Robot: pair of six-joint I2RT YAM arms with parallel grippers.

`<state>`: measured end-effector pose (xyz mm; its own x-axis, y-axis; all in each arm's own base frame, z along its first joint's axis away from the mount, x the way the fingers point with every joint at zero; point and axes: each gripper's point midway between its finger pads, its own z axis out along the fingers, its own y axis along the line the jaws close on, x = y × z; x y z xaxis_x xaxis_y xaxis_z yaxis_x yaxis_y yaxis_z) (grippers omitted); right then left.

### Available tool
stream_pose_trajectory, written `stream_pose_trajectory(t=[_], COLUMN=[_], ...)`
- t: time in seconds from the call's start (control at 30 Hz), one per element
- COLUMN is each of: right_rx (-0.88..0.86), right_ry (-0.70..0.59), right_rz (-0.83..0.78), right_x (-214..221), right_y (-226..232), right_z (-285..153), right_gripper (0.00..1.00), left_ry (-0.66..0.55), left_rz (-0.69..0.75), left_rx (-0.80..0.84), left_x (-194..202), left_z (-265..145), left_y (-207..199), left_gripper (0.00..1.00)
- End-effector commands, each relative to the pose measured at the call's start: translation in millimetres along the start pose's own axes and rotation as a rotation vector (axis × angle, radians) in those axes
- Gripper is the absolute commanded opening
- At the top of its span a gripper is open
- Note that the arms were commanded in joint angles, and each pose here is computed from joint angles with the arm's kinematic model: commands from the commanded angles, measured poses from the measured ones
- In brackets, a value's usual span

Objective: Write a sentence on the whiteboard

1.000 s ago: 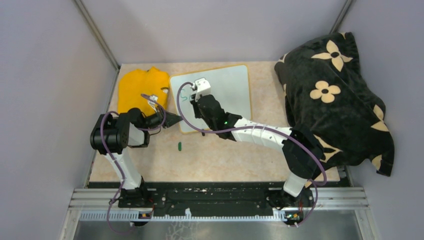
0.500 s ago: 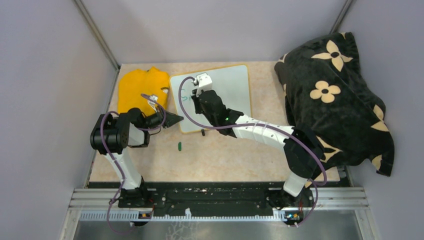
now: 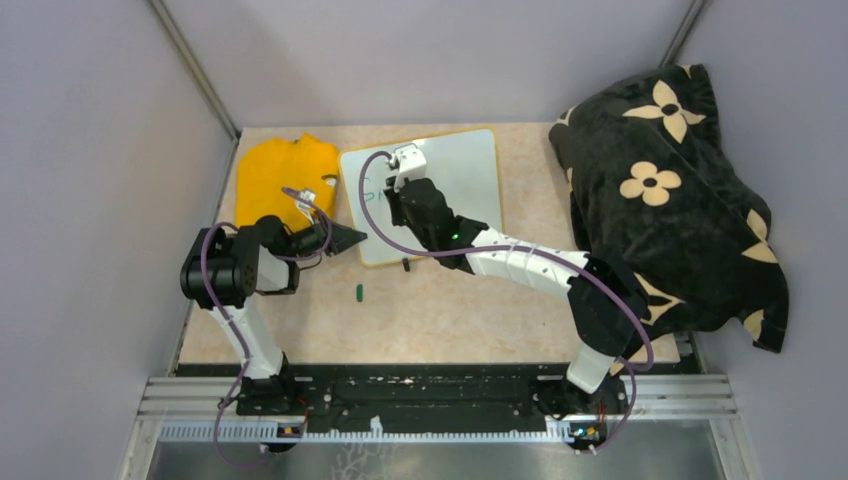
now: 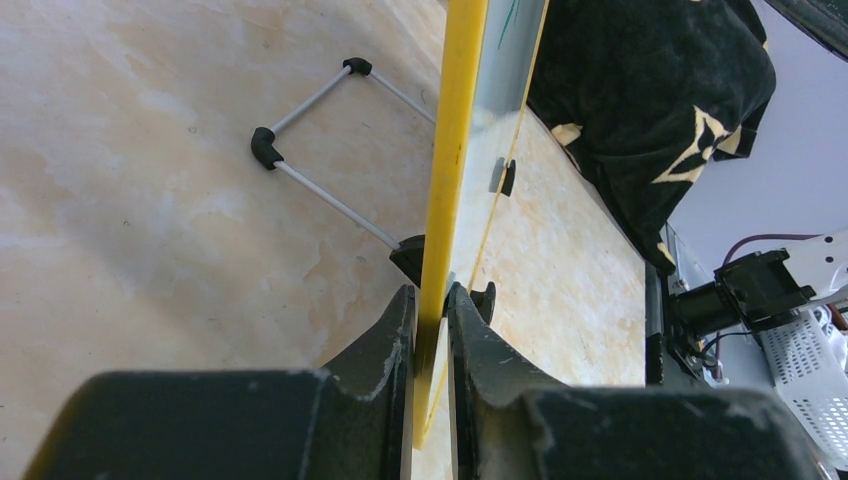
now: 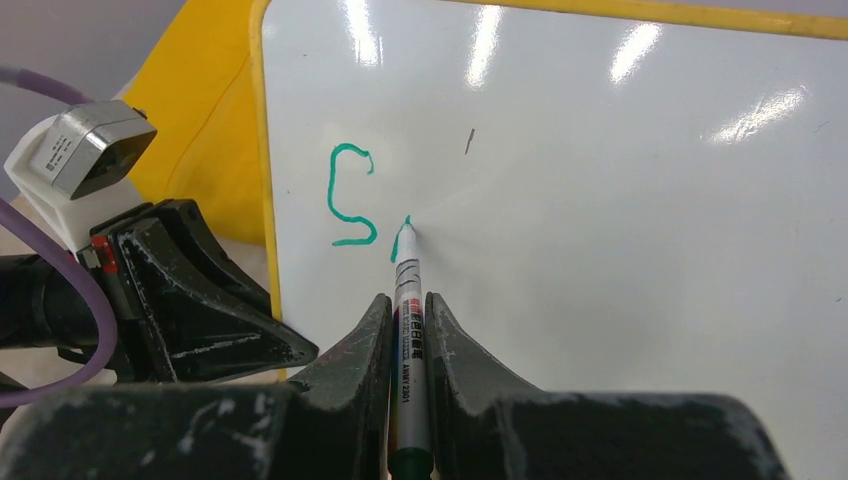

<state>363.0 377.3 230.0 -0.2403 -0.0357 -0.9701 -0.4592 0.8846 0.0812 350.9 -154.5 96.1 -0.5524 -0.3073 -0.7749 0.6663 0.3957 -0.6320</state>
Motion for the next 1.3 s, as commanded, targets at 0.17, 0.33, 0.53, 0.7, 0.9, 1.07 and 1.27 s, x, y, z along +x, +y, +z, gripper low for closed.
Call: stream_pose_trajectory(t=[0.17,0.33,0.53,0.7,0.9,1.07,1.27], right_rx=[0.070,0.066,0.055,0.045,0.043,0.046,0.046], right_ry=[-0.045,-0.036,-0.023,-0.023,-0.047,-0.066,-0.076], right_rz=[0.028,0.032,0.039,0.044,0.053,0.059,0.064], right_x=[-15,-10,-2,-2,-14,-24,-31], right_y=[-24,-25,-25,-23,-21,-21,-21], right_z=[-4,-8,-10,-10,-10,-8,-4], right_gripper=[0.00,0.00,0.00,0.00,0.00,0.00,0.00], left_ry=[-0.004,-0.003,-0.003,-0.004,-0.003,-0.002,-0.002], left_rz=[-0.009,-0.011,-0.011,-0.010,-0.009,-0.010,-0.009], left_rx=[-0.026,-0.026,-0.026,-0.026,-0.024,-0.024,-0.024], left_x=[2,2,2,2,2,3,2], left_z=[0,0,0,0,0,0,0], left_y=[10,10,10,10,9,9,9], left_gripper=[0.00,0.00,0.00,0.00,0.00,0.00,0.00])
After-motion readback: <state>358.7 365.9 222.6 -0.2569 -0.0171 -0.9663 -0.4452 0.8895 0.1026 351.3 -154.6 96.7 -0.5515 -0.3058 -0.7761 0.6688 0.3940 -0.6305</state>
